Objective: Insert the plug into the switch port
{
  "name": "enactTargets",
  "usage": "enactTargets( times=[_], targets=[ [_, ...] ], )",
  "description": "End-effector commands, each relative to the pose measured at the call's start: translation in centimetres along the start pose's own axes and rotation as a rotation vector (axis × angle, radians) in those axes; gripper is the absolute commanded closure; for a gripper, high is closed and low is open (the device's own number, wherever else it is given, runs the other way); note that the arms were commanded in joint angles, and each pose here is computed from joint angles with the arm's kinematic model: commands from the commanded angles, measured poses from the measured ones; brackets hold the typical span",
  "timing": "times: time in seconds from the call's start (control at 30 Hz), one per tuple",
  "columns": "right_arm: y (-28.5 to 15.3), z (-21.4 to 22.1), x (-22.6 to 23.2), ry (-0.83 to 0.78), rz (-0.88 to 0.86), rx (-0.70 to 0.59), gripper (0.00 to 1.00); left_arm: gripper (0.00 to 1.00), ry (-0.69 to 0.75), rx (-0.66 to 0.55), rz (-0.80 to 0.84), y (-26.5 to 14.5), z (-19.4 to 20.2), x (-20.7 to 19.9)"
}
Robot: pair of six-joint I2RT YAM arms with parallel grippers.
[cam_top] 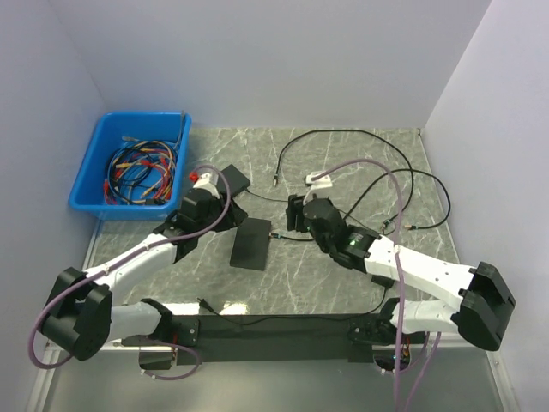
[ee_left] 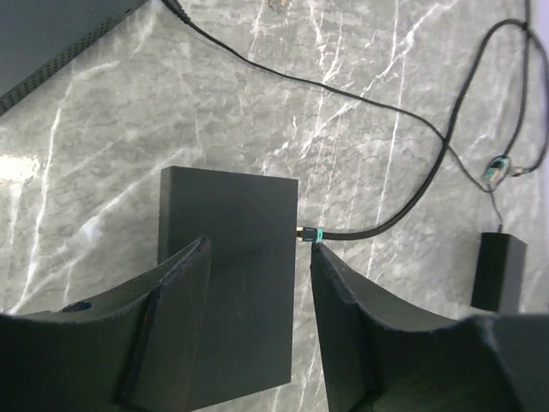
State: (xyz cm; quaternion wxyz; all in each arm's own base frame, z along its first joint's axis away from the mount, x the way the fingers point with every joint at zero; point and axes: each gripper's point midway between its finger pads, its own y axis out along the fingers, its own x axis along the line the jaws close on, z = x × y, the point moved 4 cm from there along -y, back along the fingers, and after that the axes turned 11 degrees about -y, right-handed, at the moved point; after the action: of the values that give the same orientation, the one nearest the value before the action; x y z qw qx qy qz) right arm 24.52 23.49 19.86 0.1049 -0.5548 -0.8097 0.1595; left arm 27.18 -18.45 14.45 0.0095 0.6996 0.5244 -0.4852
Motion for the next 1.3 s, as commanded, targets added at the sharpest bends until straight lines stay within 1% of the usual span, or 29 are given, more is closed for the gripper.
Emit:
enactTargets(
  times=[0.0,0.03,0.1,0.13,0.2,0.23,0.27,0.3,0.33,0.37,0.4,0.43,0.47,0.5,0.53,0.57,0.6,0.63,0.7,0.73,0.9,1.1,1.17,1.27],
  targets=[
    [0.8,-2.3,-3.5,0.056,0.189,-0.042,0.36,0.44,0.069,-0.059,-0.051,0.6,-1.3,-1.4],
    [1.2,-2.6,-4.7,0.077,0.211,-0.041,0.36,0.40,0.081,-0.119,-0.074,0.8,-2.5,-2.0],
    [2.0,-2.2,-5.1,0.127,0.193,-0.008,0.37,0.35,0.120,-0.135,-0.101,1.5,-2.4,-2.4],
    [2.3,-1.9,-5.4,0.145,0.185,0.000,0.37,0.17,0.152,-0.170,-0.115,1.7,-3.1,-2.9],
    [2.7,-0.9,-6.3,0.179,0.191,0.016,0.37,0.02,0.200,-0.166,-0.133,2.8,-2.7,-3.2],
    [2.8,-0.7,-6.3,0.185,0.191,0.013,0.38,0.01,0.225,-0.191,-0.138,3.3,-3.3,-3.9],
    [2.9,-0.4,-6.5,0.183,0.197,0.019,0.38,0.01,0.240,-0.192,-0.143,3.8,-3.5,-4.1],
    [2.9,-0.1,-6.7,0.186,0.213,0.021,0.38,0.01,0.262,-0.167,-0.167,5.2,-3.0,-3.6],
    [2.9,0.3,-6.9,0.184,0.222,0.033,0.39,0.01,0.296,-0.176,-0.152,5.8,-3.9,-4.7],
    [2.9,0.5,-7.0,0.185,0.230,0.037,0.39,0.02,0.323,-0.167,-0.154,6.6,-3.9,-5.0],
    [2.9,0.6,-7.1,0.188,0.236,0.037,0.39,0.03,0.353,-0.139,-0.195,8.2,-3.4,-4.1],
    [2.9,1.0,-7.3,0.188,0.250,0.042,0.39,0.05,0.398,-0.147,-0.181,9.0,-4.3,-5.4],
    [2.8,1.1,-7.3,0.191,0.246,0.040,0.39,0.06,0.424,-0.140,-0.182,9.9,-4.4,-5.5],
    [2.9,1.2,-7.5,0.197,0.250,0.040,0.39,0.07,0.458,-0.105,-0.213,11.7,-3.6,-4.5],
    [2.9,1.3,-7.5,0.200,0.243,0.038,0.41,0.08,0.492,-0.120,-0.196,12.7,-4.6,-5.9],
    [2.9,1.6,-7.6,0.198,0.243,0.044,0.41,0.09,0.510,-0.102,-0.214,13.5,-4.5,-5.7],
    [3.0,1.7,-7.5,0.204,0.242,0.046,0.42,0.10,0.529,-0.072,-0.251,15.1,-3.8,-4.6],
    [3.1,1.7,-7.8,0.208,0.249,0.048,0.43,0.12,0.545,-0.079,-0.252,15.8,-4.6,-5.6],
    [3.2,2.1,-8.2,0.222,0.257,0.060,0.44,0.16,0.570,-0.043,-0.269,17.6,-3.9,-4.9],
    [3.3,2.1,-8.5,0.230,0.264,0.060,0.44,0.17,0.578,-0.054,-0.263,18.0,-4.4,-5.5],
    [3.3,2.4,-9.0,0.263,0.258,0.064,0.46,0.19,0.601,-0.034,-0.276,19.7,-3.7,-4.6],
    [3.6,2.6,-9.1,0.273,0.250,0.076,0.47,0.24,0.615,-0.021,-0.289,21.2,-3.0,-3.7],
    [3.6,2.6,-9.1,0.273,0.250,0.078,0.48,0.27,0.620,-0.025,-0.302,21.6,-2.9,-3.3],
    [3.7,2.6,-9.1,0.276,0.247,0.079,0.48,0.35,0.635,-0.021,-0.307,22.2,-2.8,-3.2]
  ],
)
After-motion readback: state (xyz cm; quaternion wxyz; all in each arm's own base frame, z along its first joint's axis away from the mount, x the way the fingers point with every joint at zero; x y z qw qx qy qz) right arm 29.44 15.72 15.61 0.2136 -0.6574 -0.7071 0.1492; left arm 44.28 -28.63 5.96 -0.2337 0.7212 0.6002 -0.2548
